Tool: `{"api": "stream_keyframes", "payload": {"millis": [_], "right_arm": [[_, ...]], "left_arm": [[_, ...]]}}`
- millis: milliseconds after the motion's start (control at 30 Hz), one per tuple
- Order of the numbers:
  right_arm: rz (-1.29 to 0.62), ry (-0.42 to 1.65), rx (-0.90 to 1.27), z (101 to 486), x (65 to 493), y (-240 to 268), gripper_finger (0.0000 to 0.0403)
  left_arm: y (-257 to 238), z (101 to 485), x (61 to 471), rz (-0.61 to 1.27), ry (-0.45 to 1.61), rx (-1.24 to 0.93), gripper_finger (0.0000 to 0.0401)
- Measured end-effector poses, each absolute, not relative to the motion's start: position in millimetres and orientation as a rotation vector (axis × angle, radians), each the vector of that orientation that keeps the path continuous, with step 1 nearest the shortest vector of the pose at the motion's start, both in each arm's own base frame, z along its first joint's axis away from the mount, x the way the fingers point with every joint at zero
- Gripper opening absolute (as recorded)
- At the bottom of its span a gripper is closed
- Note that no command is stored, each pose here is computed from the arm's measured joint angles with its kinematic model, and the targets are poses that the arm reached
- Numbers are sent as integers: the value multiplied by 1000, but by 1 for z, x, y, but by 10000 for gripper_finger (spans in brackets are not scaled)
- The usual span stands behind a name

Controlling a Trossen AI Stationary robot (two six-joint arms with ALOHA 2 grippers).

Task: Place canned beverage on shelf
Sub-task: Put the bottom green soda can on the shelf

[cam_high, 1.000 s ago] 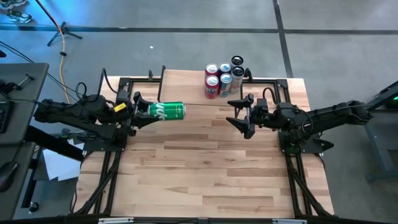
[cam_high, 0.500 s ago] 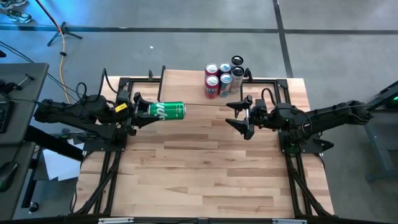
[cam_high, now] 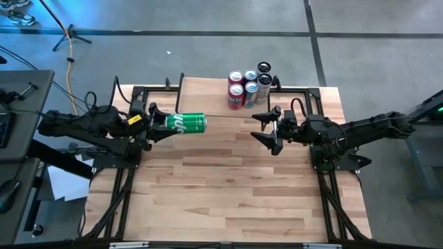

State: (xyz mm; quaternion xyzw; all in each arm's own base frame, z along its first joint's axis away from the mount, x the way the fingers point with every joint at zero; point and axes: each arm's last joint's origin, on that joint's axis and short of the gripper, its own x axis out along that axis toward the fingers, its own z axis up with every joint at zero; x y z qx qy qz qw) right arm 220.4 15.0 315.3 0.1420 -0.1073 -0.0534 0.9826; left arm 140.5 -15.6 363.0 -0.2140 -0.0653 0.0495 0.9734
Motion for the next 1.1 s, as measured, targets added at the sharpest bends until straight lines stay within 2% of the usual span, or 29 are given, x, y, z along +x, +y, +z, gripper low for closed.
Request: {"api": "stream_keyframes", "payload": {"millis": [833, 1100], "right_arm": [[-107, -216, 287, 315, 220, 15, 360], [-109, -194, 293, 313, 221, 15, 360]], "left_arm": [[-16, 363, 140, 96, -130, -430, 224], [-17, 363, 140, 52, -119, -370, 224]]}}
